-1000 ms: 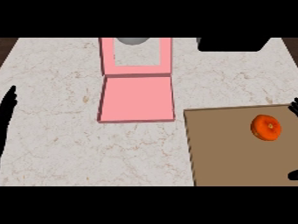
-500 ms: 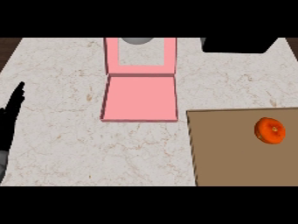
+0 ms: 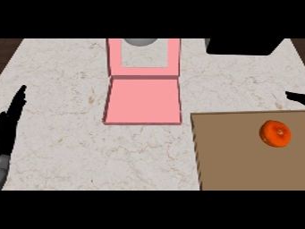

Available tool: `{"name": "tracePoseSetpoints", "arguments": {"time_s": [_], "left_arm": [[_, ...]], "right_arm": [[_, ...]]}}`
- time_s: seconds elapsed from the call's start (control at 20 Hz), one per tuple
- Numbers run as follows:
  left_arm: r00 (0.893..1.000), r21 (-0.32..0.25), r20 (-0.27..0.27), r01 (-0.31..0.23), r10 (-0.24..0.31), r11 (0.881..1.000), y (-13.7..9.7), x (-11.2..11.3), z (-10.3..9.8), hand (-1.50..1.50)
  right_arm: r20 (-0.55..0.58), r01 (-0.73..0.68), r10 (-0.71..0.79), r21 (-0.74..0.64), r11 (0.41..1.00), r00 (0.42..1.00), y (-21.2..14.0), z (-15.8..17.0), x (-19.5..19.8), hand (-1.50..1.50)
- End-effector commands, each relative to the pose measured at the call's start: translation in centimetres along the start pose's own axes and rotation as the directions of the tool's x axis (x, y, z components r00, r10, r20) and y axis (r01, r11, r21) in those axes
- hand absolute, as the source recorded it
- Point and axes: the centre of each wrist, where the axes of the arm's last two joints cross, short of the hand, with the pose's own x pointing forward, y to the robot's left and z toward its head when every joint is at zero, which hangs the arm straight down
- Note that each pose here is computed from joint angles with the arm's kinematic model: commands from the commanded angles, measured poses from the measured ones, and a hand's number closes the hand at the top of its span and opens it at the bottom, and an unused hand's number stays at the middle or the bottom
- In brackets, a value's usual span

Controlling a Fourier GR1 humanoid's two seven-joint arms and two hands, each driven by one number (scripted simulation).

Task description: Pick the squash from the tray and place it in the cardboard box

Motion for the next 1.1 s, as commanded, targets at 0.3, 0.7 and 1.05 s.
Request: {"name": "tracePoseSetpoints", "arguments": {"time_s": [0.3,0.7,1.05], "left_arm": [[1.000,0.010,0.001,-0.005,0.005,1.000,0.6,-1.7,0.9,0.00],[1.000,0.013,-0.018,-0.018,0.018,1.000,2.2,-2.7,-1.1,0.00],[1.000,0.034,-0.026,0.012,-0.011,0.999,1.9,-1.4,0.6,0.00]], "right_arm": [[-0.029,-0.057,0.063,0.161,0.985,0.998,2.0,-3.2,-1.0,-1.50],[-0.019,-0.075,0.080,0.192,0.979,0.997,3.8,-6.3,0.9,-1.50],[0.052,-0.016,0.006,0.196,0.980,0.999,2.2,-7.4,1.6,-1.50]]}}
